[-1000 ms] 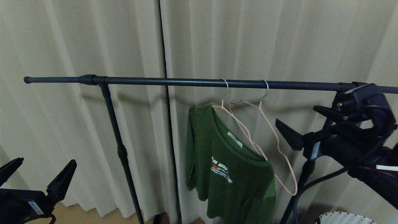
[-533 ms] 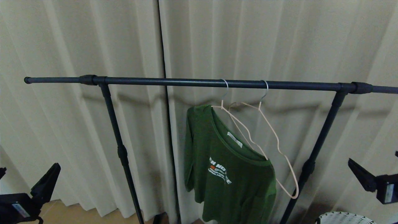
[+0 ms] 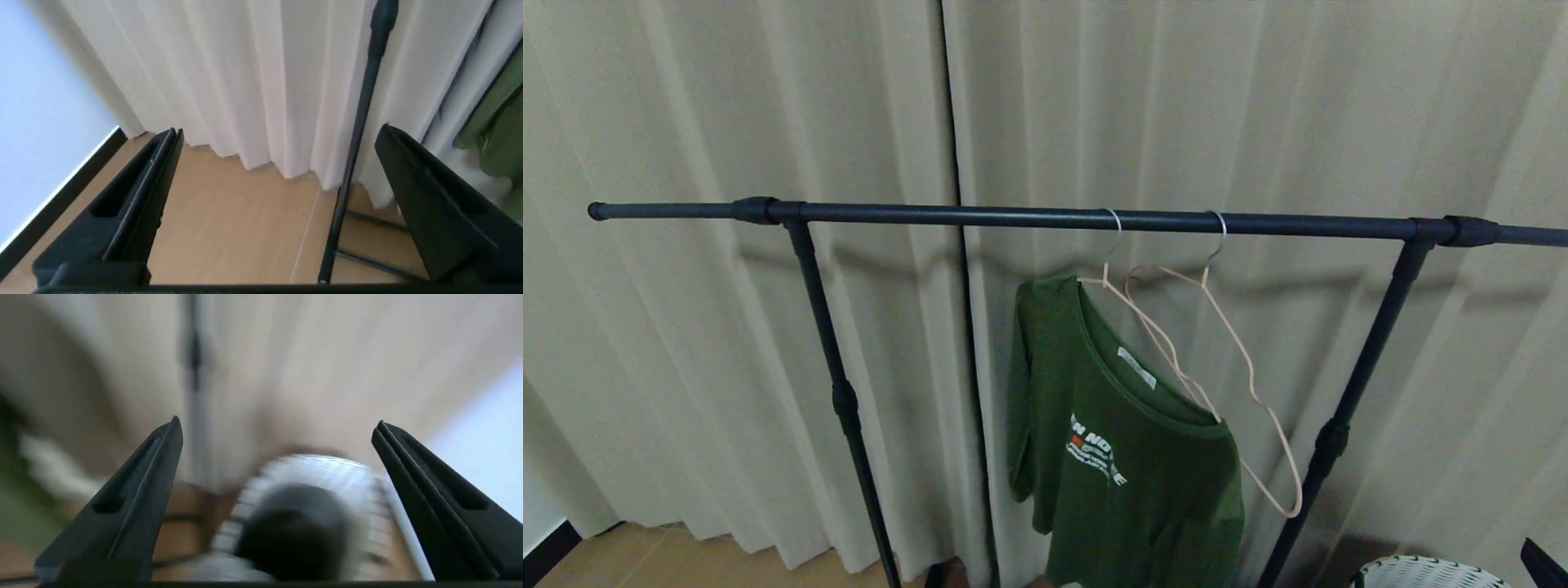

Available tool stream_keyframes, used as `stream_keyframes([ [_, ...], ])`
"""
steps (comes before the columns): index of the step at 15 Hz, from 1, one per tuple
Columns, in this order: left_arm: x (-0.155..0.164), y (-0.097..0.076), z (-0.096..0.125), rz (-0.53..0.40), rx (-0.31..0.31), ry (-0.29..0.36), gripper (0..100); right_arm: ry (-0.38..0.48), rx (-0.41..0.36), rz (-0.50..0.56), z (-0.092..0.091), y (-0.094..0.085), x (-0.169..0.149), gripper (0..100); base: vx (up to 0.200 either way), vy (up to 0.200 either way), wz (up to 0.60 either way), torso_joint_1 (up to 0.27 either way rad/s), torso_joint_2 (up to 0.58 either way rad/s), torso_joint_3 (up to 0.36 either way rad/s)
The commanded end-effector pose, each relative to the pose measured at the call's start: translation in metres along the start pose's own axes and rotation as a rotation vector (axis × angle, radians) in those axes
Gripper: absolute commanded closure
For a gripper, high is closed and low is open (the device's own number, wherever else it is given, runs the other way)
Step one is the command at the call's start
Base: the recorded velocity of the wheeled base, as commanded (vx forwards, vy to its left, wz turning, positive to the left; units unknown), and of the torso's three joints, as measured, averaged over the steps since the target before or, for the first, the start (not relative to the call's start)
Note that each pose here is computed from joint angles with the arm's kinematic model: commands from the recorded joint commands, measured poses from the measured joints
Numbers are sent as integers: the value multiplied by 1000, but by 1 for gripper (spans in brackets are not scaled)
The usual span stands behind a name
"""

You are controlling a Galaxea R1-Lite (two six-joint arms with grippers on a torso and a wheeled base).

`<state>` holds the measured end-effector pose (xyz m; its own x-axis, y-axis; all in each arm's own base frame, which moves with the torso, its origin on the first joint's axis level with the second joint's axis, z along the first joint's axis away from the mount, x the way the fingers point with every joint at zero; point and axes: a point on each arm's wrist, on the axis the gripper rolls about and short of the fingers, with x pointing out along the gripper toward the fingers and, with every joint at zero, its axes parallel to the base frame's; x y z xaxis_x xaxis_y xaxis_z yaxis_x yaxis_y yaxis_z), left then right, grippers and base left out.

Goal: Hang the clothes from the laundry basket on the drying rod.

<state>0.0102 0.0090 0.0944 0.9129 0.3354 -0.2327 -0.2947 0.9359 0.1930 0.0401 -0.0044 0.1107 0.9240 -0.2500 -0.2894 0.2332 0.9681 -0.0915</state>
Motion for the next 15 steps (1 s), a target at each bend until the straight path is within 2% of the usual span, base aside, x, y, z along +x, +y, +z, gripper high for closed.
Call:
stream_keyframes([
  [1,-24,11,-20,3,-89,-180,0,-145,119,206,-11,-4,-24,0,0,0,0,0,0,0],
  [2,-27,12,-22,-101,-101,-243,0,-182,120,300,-22,-6,-32,0,0,0,0,0,0,0],
  [3,-27,11,-23,-153,-107,-263,0,-192,120,324,-27,-7,-36,0,0,0,0,0,0,0],
  [4,-26,7,-24,-252,-118,-297,0,-185,111,345,-39,-9,-41,0,0,0,0,0,0,0],
  [5,-26,7,-23,-297,-121,-315,0,-177,98,349,-45,-11,-44,0,0,0,0,0,0,0],
  [7,-27,2,-25,-494,-112,-304,0,-166,83,335,-47,-11,-44,0,0,0,0,0,0,0],
  [8,-27,2,-25,-522,-121,-301,0,-160,82,331,-47,-11,-44,0,0,0,0,0,0,0],
  [9,-27,1,-25,-518,-125,-290,0,-145,56,275,-47,-11,-44,0,0,0,0,0,0,0],
  [11,-25,0,-24,-383,-131,-239,0,-109,43,183,-46,-9,-42,0,0,0,0,0,0,0],
  [13,-28,-1,-25,-306,-149,-268,0,-128,60,133,-47,-9,-44,0,0,0,0,0,0,0],
  [14,-29,-1,-25,-288,-159,-274,0,-179,71,130,-49,-9,-47,0,0,0,0,0,0,0],
  [15,-29,-1,-25,-288,-159,-274,0,-179,71,130,-49,-9,-48,0,0,0,0,0,0,0],
])
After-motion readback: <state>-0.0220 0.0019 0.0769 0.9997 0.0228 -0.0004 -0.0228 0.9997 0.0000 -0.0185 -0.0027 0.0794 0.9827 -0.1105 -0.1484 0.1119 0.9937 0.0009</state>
